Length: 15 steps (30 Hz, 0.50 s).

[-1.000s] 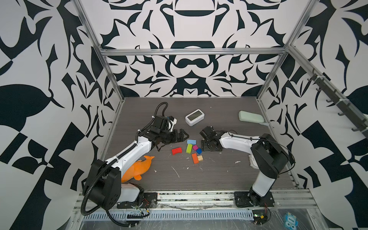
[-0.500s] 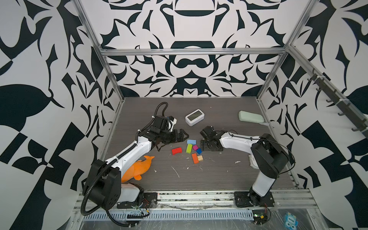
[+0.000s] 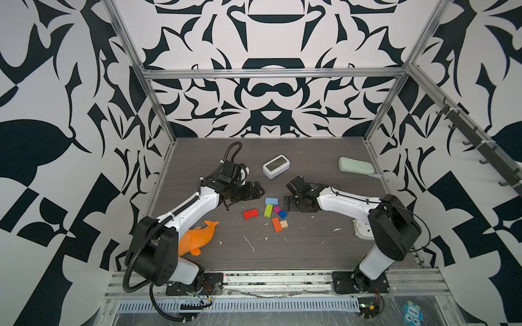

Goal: Build the wood block tower
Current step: 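Open the right gripper while the left arm moves toward the coloured blocks, then move the left gripper over the light blue block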

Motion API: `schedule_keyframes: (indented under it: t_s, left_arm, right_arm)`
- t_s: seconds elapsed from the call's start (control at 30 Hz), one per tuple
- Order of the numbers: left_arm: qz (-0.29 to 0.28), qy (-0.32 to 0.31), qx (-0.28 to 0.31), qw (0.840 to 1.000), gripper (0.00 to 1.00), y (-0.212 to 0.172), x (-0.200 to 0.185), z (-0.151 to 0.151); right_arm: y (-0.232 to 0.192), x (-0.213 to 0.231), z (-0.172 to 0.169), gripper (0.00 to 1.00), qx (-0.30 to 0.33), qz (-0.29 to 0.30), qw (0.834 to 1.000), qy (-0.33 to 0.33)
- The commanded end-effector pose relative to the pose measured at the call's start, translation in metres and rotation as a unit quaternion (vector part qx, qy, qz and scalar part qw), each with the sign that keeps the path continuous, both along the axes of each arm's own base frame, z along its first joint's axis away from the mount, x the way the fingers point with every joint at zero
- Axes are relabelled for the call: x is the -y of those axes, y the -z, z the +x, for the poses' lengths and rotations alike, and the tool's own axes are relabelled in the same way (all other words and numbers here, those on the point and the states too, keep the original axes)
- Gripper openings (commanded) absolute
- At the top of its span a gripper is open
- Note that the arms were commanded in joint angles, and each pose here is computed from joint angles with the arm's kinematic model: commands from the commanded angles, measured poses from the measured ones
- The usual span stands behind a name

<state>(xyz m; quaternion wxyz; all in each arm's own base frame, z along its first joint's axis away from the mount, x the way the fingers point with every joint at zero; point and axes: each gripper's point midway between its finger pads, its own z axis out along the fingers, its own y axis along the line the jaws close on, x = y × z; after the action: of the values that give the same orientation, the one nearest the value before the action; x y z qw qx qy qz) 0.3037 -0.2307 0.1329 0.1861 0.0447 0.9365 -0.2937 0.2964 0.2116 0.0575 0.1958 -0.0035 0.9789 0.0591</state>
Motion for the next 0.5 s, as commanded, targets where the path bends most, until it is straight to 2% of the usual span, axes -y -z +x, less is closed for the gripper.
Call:
schedule_keyframes:
  t_s: [0.0,0.47]
  left_arm:
    - [0.056,0.001,0.002,0.998,0.94,0.006,-0.005,0.005]
    - [0.175,0.026,-0.022,0.984,0.88,0.048,0.039,0.037]
  right_arm:
    - [-0.025,0.015,0.002,0.98,0.030,-0.024,0.999,0.001]
    - [-0.053,0.043,-0.007,0.98,0.067,-0.036,0.997,0.008]
